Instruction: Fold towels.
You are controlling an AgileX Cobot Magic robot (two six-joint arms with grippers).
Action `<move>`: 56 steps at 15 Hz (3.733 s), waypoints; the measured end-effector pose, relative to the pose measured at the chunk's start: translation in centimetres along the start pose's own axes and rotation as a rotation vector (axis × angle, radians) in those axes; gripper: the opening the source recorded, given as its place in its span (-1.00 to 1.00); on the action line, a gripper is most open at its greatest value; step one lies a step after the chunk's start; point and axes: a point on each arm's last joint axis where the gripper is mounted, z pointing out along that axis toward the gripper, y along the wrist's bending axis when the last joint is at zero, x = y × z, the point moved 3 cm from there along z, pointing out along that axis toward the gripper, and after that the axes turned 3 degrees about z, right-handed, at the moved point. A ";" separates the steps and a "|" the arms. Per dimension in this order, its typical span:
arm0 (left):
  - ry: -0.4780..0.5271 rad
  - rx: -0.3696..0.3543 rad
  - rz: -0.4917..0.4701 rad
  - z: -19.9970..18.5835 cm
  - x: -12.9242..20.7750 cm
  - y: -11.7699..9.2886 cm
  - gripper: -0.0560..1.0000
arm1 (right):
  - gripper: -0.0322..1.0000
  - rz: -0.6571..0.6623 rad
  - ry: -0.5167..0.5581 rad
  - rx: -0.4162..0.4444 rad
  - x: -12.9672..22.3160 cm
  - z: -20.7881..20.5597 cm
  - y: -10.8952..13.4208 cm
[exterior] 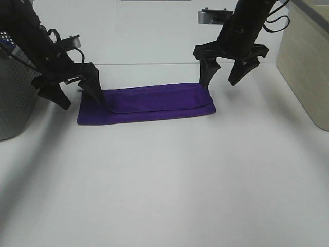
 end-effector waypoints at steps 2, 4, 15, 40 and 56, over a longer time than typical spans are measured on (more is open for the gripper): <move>0.012 0.024 -0.018 1.3 0.2 0.8 0.87 | 0.54 0.000 0.001 0.001 0.0 0.0 0.0; -0.025 0.020 -0.037 1.6 -0.2 2.0 0.87 | 0.54 0.000 0.001 0.001 0.0 0.0 0.0; -0.047 0.074 -0.059 3.4 -0.8 1.1 0.87 | 0.54 0.000 0.001 0.002 0.0 0.0 0.0; -0.101 -0.008 0.421 2.7 -5.1 -11.4 -0.81 | 0.54 0.004 -0.105 0.062 0.3 -6.4 0.5; -0.201 0.076 0.497 -0.8 -4.2 -20.3 0.59 | 0.54 -0.036 -0.336 0.073 2.3 -17.3 2.6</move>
